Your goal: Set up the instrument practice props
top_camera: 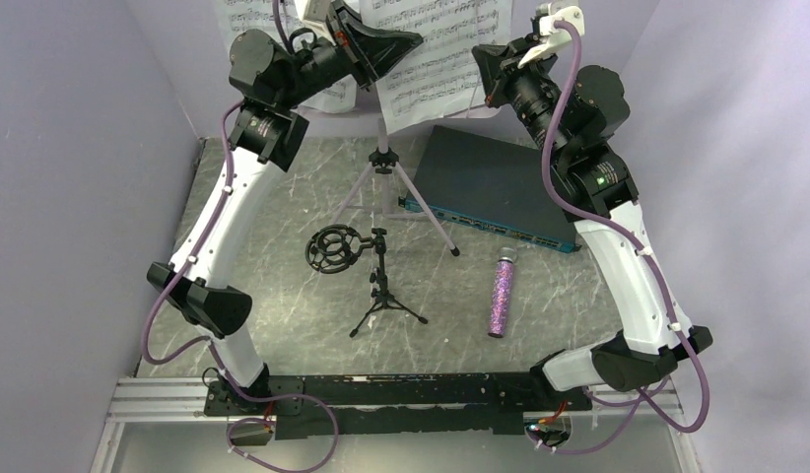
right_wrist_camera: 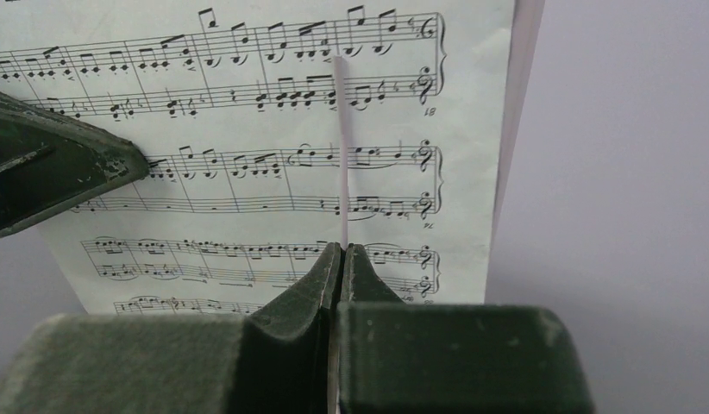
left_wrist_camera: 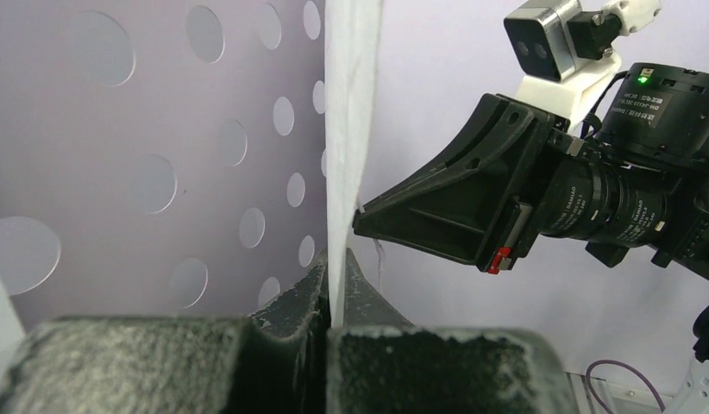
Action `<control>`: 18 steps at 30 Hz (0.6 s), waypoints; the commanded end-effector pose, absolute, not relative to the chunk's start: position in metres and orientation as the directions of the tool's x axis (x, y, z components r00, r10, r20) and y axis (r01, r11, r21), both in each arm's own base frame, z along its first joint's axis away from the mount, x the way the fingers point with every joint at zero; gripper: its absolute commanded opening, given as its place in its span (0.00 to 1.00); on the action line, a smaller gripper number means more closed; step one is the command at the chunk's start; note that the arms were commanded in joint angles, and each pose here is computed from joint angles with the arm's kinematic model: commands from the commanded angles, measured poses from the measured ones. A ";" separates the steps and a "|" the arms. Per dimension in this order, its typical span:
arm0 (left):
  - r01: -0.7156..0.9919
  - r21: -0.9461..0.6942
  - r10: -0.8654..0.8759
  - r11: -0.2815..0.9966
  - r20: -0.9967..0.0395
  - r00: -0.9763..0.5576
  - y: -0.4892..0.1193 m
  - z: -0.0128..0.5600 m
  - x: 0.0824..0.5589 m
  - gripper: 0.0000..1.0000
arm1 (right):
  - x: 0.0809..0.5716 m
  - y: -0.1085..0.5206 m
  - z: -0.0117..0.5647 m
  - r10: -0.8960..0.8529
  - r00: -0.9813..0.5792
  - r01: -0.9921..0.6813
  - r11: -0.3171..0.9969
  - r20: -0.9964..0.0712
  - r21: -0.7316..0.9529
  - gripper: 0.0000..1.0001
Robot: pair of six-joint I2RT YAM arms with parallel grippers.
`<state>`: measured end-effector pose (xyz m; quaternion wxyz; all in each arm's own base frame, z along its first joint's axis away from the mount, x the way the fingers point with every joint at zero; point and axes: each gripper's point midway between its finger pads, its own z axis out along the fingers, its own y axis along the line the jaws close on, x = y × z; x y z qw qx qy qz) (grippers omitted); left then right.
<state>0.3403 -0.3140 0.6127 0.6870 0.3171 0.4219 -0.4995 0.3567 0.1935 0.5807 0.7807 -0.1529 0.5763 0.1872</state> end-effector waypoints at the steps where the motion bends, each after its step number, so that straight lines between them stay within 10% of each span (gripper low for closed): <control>1: 0.947 0.069 -0.420 0.313 -0.885 0.203 -0.314 0.627 0.334 0.03 | 0.339 0.196 0.605 0.161 0.326 -0.516 0.856 -0.932 -0.033 0.00; 12: 0.942 0.053 -0.403 0.330 -0.895 0.192 -0.319 0.624 0.348 0.04 | 0.340 0.201 0.603 0.172 0.313 -0.534 0.845 -0.934 -0.023 0.00; 18: 0.936 0.046 -0.419 0.349 -0.886 0.200 -0.315 0.626 0.346 0.35 | 0.341 0.199 0.602 0.171 0.311 -0.528 0.849 -0.935 -0.020 0.00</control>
